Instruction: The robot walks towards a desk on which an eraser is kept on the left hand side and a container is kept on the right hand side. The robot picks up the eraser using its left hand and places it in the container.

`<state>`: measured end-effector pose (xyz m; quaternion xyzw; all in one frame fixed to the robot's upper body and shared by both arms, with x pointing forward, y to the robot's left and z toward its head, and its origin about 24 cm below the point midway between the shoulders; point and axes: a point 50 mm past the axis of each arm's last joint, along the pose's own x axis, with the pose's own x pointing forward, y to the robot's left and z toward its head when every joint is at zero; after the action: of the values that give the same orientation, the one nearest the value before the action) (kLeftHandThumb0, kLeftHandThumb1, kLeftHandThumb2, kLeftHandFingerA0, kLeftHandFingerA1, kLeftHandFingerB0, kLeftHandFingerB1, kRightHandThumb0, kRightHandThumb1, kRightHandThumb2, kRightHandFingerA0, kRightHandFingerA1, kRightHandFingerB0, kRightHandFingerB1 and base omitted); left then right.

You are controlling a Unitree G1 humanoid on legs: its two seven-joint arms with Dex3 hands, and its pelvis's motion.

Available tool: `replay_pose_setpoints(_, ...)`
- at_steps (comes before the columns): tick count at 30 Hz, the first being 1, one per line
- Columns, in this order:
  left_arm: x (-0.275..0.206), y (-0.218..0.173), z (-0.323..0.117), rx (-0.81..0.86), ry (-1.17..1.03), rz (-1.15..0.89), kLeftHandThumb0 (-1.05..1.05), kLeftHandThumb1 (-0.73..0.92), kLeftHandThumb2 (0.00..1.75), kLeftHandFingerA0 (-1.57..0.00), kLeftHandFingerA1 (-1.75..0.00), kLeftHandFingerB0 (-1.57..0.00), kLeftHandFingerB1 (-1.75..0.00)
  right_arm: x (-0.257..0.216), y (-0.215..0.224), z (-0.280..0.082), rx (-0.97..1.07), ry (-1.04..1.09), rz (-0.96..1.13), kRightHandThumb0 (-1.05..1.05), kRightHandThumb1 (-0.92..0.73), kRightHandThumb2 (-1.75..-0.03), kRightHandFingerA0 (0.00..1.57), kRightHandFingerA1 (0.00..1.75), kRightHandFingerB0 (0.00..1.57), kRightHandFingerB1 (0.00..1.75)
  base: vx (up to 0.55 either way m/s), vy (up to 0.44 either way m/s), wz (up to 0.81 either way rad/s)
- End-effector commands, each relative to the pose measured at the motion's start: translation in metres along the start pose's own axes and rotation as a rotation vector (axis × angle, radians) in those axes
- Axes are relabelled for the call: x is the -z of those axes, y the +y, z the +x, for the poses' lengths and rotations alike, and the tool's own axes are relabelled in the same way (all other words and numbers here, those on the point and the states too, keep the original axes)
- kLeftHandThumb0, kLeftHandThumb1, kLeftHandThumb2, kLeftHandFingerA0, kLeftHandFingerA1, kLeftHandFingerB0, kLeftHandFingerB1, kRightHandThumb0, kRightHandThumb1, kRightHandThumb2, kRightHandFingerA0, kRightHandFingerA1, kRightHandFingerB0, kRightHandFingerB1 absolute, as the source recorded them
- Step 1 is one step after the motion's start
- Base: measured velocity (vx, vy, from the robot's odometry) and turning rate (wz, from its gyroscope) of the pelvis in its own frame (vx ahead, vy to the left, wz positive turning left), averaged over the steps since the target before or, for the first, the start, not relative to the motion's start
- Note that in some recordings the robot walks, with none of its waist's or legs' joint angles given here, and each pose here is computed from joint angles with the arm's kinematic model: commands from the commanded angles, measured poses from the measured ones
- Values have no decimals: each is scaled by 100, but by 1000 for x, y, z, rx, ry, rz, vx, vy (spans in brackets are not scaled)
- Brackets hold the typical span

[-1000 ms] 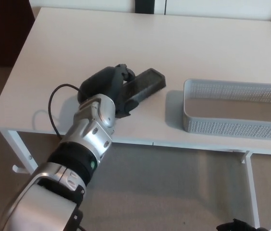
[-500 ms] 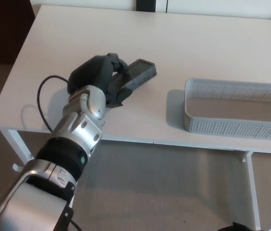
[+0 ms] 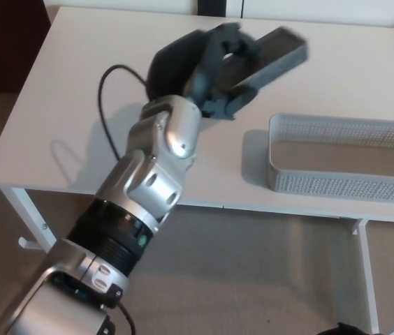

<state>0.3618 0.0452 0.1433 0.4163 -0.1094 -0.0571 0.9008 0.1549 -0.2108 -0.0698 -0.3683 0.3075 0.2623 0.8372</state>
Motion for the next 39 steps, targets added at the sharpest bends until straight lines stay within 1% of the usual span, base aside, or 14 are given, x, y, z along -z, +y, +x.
replay_pose_setpoints(1, -11, -1, -6, 0, -12, 2, -32, 68, 61, -89, -112, -67, -49, 6, 0, -2, -18, 6, -6, -57, -77, -74, 12, 73, 13, 56, 0, 0, 0)
replay_pose_setpoints(2, -13, -1, -7, 3, -26, 14, -31, 68, 60, -92, -91, -67, -49, 5, 0, -1, -20, 6, -9, -57, -77, -74, 12, 74, 13, 56, 0, 0, 0)
replay_pose_setpoints(4, -18, -1, -9, 24, -43, 37, -33, 71, 61, -90, -86, -67, -50, 4, 1, -1, -26, 9, -1, -56, -77, -74, 13, 74, 13, 56, 0, 0, 0)
replay_pose_setpoints(9, -25, -10, -14, 61, -81, 46, -33, 70, 61, -89, -119, -71, -55, 2, 3, 0, -29, 10, -9, -55, -76, -75, 15, 75, 13, 56, 0, 0, 0)
replay_pose_setpoints(12, -27, -18, -15, 65, -93, 77, -33, 68, 61, -91, -118, -69, -53, 1, 3, 1, -30, 10, -10, -55, -75, -75, 15, 77, 14, 57, 0, 0, 0)
replay_pose_setpoints(14, -26, -22, -16, 82, -119, 90, -31, 70, 59, -91, -100, -69, -55, 0, 3, 1, -34, 8, -20, -54, -76, -74, 15, 75, 14, 56, 0, 0, 0)
replay_pose_setpoints(15, -25, -26, -16, 88, -119, 109, -33, 70, 61, -92, -113, -68, -53, -1, 3, 1, -34, 6, -23, -54, -76, -74, 15, 75, 14, 56, 0, 0, 0)
replay_pose_setpoints(16, -24, -31, -15, 112, -105, 125, -34, 59, 97, -92, -110, -60, -67, -2, 3, 1, -34, 1, -29, -54, -76, -74, 16, 78, 15, 58, 0, 0, 0)
replay_pose_setpoints(24, -16, -39, -8, 134, -101, 184, -35, 58, 92, -97, -121, -64, -67, -8, 3, 2, -47, -8, -48, -53, -76, -74, 16, 78, 14, 56, 0, 0, 0)
replay_pose_setpoints(25, -15, -39, -6, 130, -105, 193, -30, 68, 63, -85, -146, -67, -55, -9, 2, 3, -48, -9, -45, -54, -76, -75, 16, 78, 14, 56, 0, 0, 0)
replay_pose_setpoints(28, -18, -40, -3, 134, -120, 235, -27, 66, 63, -79, -156, -66, -64, -11, 1, 3, -49, -10, -44, -55, -76, -75, 15, 77, 13, 57, 0, 0, 0)
replay_pose_setpoints(29, -21, -41, -2, 141, -131, 250, -30, 55, 65, -88, -150, -62, -70, -11, 1, 3, -50, -10, -44, -55, -75, -76, 16, 77, 13, 57, 0, 0, 0)
replay_pose_setpoints(34, -27, -42, 0, 162, -156, 255, -18, 63, 61, -80, -144, -65, -61, -13, 0, 3, -53, 6, -64, -54, -74, -77, 16, 79, 13, 58, 0, 0, 0)
replay_pose_setpoints(39, -45, -42, 3, 149, -218, 263, -20, 65, 59, -94, -92, -65, -51, -13, -2, 6, -55, 0, -58, -57, -73, -78, 14, 76, 13, 60, 0, 0, 0)
